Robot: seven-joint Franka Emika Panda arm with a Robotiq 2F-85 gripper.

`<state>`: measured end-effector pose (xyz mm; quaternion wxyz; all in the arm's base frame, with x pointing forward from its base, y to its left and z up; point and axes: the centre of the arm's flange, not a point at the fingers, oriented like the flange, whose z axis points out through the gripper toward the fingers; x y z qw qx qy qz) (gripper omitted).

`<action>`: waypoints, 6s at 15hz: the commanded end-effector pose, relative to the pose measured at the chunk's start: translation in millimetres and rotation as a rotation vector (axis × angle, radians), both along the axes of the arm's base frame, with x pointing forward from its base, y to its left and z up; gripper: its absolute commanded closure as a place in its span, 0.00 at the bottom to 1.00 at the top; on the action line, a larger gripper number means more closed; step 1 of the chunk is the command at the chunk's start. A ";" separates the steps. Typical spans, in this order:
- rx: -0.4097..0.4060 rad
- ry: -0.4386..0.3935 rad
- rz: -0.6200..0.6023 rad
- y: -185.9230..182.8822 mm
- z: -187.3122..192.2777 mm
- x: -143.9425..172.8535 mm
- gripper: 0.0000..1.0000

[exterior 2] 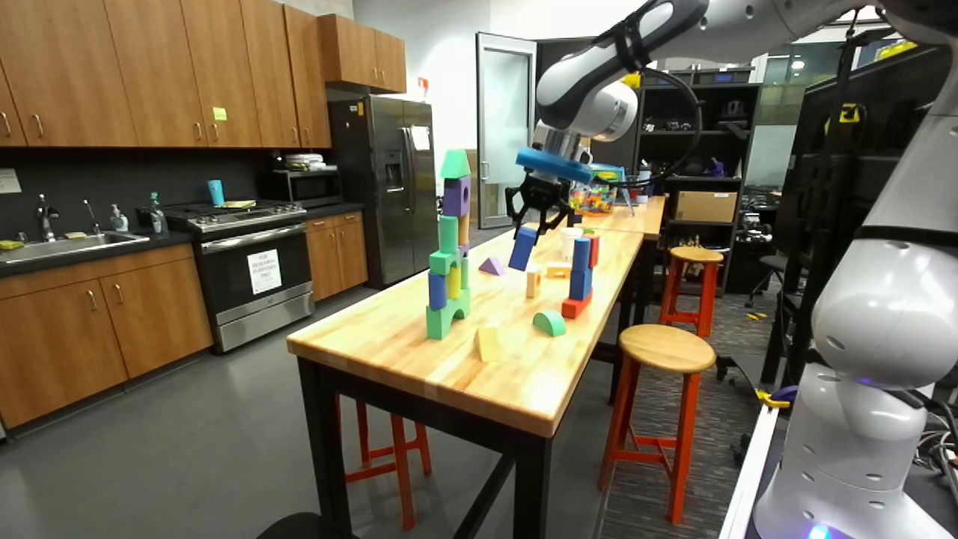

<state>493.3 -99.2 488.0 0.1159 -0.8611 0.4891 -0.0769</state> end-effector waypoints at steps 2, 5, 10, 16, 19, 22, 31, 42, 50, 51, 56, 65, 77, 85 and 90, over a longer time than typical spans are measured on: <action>-0.032 0.015 -0.115 -17.0 38.8 -20.6 0.85; -0.054 0.008 -0.189 -27.4 59.5 -28.0 0.85; -0.045 -0.023 -0.167 -30.0 61.9 -27.4 0.60; -0.043 -0.014 -0.194 -32.6 58.6 -22.4 0.85; -0.030 -0.008 -0.308 -41.5 56.6 -15.8 0.85; -0.055 -0.005 -0.483 -60.0 60.4 -12.9 0.85; -0.215 0.088 -0.596 -80.2 80.8 -15.7 0.85; -0.210 0.149 -0.522 -79.6 73.4 -20.7 0.85; -0.176 0.191 -0.553 -90.6 54.3 -14.4 0.85; -0.168 0.196 -0.562 -93.4 55.8 -14.5 0.85; -0.110 0.197 -0.589 -108.1 82.5 -24.8 0.85; -0.147 0.130 -0.618 -127.2 98.9 -25.1 0.60; -0.140 0.159 -0.646 -138.1 85.6 -12.2 0.85; -0.132 0.170 -0.650 -138.9 82.6 -7.8 0.85; -0.130 0.172 -0.677 -150.2 81.9 -3.4 0.85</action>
